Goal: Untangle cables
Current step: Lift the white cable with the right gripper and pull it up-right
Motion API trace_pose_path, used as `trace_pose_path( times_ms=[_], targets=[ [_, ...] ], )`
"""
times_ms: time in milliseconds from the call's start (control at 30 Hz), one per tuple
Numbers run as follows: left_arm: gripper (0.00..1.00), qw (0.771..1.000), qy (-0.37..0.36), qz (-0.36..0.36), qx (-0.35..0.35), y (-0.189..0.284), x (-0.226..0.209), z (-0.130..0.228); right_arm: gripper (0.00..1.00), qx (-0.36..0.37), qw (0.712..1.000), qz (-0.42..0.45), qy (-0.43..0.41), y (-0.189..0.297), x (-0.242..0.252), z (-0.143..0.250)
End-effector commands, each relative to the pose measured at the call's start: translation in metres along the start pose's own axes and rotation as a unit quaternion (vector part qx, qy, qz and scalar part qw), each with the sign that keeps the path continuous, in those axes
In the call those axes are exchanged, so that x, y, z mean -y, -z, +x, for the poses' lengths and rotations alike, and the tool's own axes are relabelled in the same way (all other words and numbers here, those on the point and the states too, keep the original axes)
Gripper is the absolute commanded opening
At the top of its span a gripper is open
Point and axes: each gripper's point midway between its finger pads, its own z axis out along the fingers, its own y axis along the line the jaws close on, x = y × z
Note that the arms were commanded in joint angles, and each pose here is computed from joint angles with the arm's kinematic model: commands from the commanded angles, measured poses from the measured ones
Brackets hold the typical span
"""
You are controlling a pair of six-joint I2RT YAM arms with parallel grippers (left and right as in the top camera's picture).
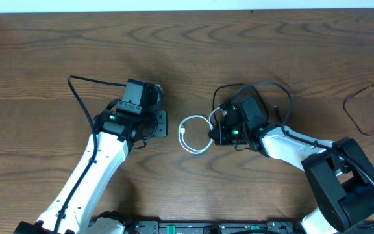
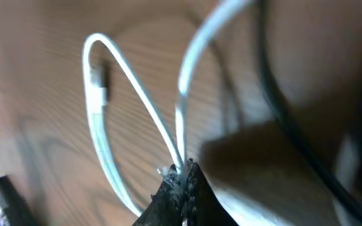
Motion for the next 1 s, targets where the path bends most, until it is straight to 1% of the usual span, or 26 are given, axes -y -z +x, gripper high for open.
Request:
trace_pose_path(
  times_ms=[0, 33, 133, 267, 333, 367, 500, 567, 733, 833, 967],
  targets=[
    [0.39, 1.0, 0.006, -0.002, 0.005, 0.002, -0.001, -0.003, 0.01, 0.027, 0.995, -0.047, 0.08, 0.016, -0.031, -0.022],
    [0.39, 1.0, 0.006, -0.002, 0.005, 0.002, -0.001, -0.003, 0.01, 0.056, 0.99, -0.055, 0.115, 0.029, -0.044, -0.038],
    [0.39, 1.0, 0.006, -0.002, 0.005, 0.002, -0.001, -0.003, 0.01, 0.125, 0.977, -0.052, 0.165, 0.064, -0.067, -0.071],
    [0.39, 1.0, 0.006, -0.002, 0.005, 0.002, -0.001, -0.003, 0.01, 0.231, 0.952, -0.025, 0.198, 0.121, -0.09, -0.111],
    [0.39, 1.0, 0.006, -0.002, 0.005, 0.002, -0.001, -0.003, 0.01, 0.302, 0.928, -0.017, 0.22, 0.163, -0.106, -0.13],
    [0.39, 1.0, 0.006, -0.002, 0.005, 0.002, -0.001, -0.003, 0.01, 0.354, 0.907, -0.011, 0.23, 0.194, -0.118, -0.141],
    [0.39, 1.0, 0.006, -0.002, 0.005, 0.002, -0.001, -0.003, 0.01, 0.449, 0.86, 0.001, 0.242, 0.252, -0.139, -0.154],
    [0.39, 1.0, 0.006, -0.002, 0.005, 0.002, -0.001, -0.003, 0.01, 0.484, 0.837, -0.003, 0.256, 0.277, -0.152, -0.155],
    [0.39, 1.0, 0.006, -0.002, 0.005, 0.002, -0.001, -0.003, 0.01, 0.541, 0.797, -0.014, 0.266, 0.317, -0.172, -0.154],
    [0.39, 1.0, 0.006, -0.002, 0.005, 0.002, -0.001, -0.003, 0.01, 0.561, 0.788, 0.006, 0.252, 0.328, -0.167, -0.157],
    [0.39, 1.0, 0.006, -0.002, 0.005, 0.002, -0.001, -0.003, 0.01, 0.57, 0.787, 0.043, 0.233, 0.33, -0.153, -0.162]
  ],
)
